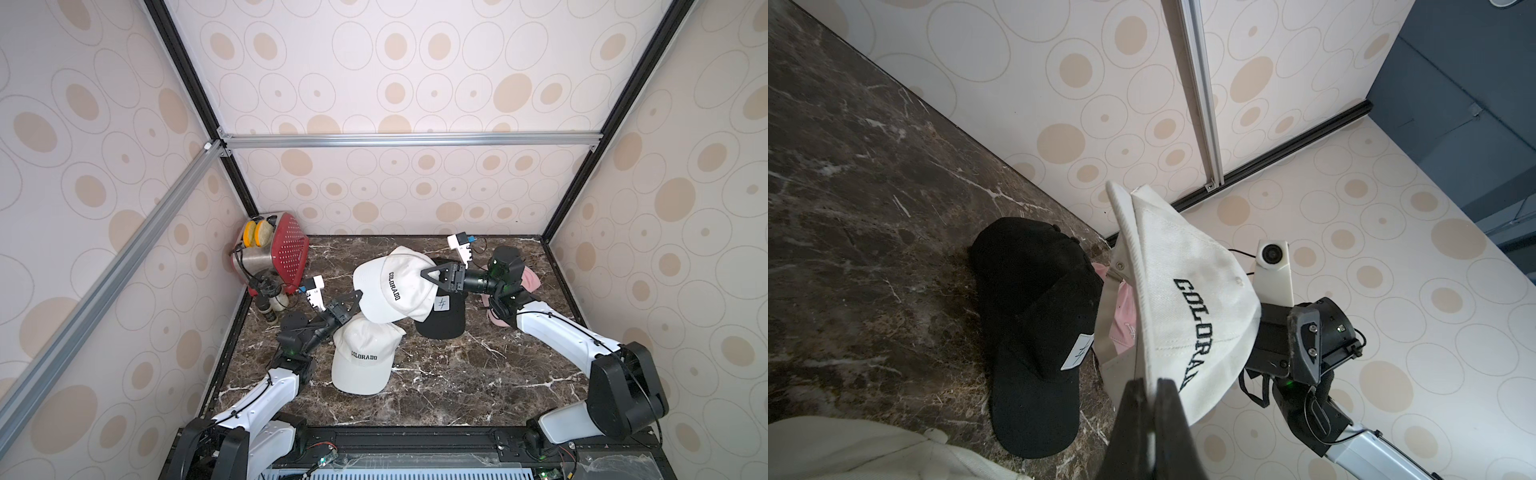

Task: Stack the baseball caps by color
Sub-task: Pick up the baseball cap from the center of the board.

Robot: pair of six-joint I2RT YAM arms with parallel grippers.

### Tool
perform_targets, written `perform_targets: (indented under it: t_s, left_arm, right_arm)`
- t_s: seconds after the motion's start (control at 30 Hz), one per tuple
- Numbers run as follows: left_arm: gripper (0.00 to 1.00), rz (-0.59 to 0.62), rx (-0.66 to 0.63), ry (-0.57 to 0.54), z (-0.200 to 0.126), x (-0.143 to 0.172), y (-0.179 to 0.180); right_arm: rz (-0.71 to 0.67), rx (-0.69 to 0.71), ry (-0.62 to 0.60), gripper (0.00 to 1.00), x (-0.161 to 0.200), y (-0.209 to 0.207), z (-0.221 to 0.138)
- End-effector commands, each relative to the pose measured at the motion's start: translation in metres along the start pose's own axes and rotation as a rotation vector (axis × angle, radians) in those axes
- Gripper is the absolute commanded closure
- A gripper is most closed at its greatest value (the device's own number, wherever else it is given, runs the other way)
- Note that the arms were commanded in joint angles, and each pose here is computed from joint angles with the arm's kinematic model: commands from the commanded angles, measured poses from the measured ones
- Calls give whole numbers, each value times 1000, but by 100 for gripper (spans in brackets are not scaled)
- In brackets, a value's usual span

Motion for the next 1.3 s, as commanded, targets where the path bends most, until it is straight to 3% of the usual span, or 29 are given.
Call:
perform_targets:
  t_s: [0.0, 0.2, 0.43, 0.47, 0.5, 0.53, 0.6, 0.73, 0.83, 1.1, 1.27]
  left_arm:
    - [100, 38, 55, -18, 2, -7, -16]
    - [100, 60, 27, -16, 1, -6, -13]
    - [99, 113, -101, -3, -3, -3, -1]
    - [79, 129, -108, 11, -2, -2, -1]
    - [49, 143, -105, 31, -2, -1, -1]
    - [35, 151, -102, 46, -1, 0, -1]
    - [24, 159, -99, 87, 2, 2, 2]
    - [17, 130, -102, 177, 13, 9, 15]
    - [2, 91, -60, 252, 22, 16, 19]
    - [1, 102, 114, 310, 23, 21, -5]
    - [1, 111, 157, 311, 21, 23, -16]
  right_arm:
    - [-50, -25, -13, 57, -8, 8, 2]
    - [-81, -41, -39, 79, -13, 16, 0]
    - [-175, -4, 8, 99, -14, 27, -7]
    - [-192, -4, 22, 100, -13, 29, -7]
    - [-203, -16, 41, 100, -13, 31, -7]
    - [-216, -31, 58, 100, -13, 33, -7]
    - [-226, -61, 106, 99, -13, 35, -6]
    - [-252, -113, 179, 99, -10, 40, -6]
    - [-274, -149, 195, 99, -11, 45, -6]
    - [-354, -248, 209, 100, -18, 66, 1]
    - [-405, -314, 228, 100, -19, 81, 11]
Point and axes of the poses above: each gripper's point midway between its finger pads, its own z axis out along the fingers, its own y axis along the line the jaws close on, x = y × z, the point moved 9 cm from there along -z, back along the fingers, and after that the axes turned 12 degrees about -z, right-handed, at the moved point
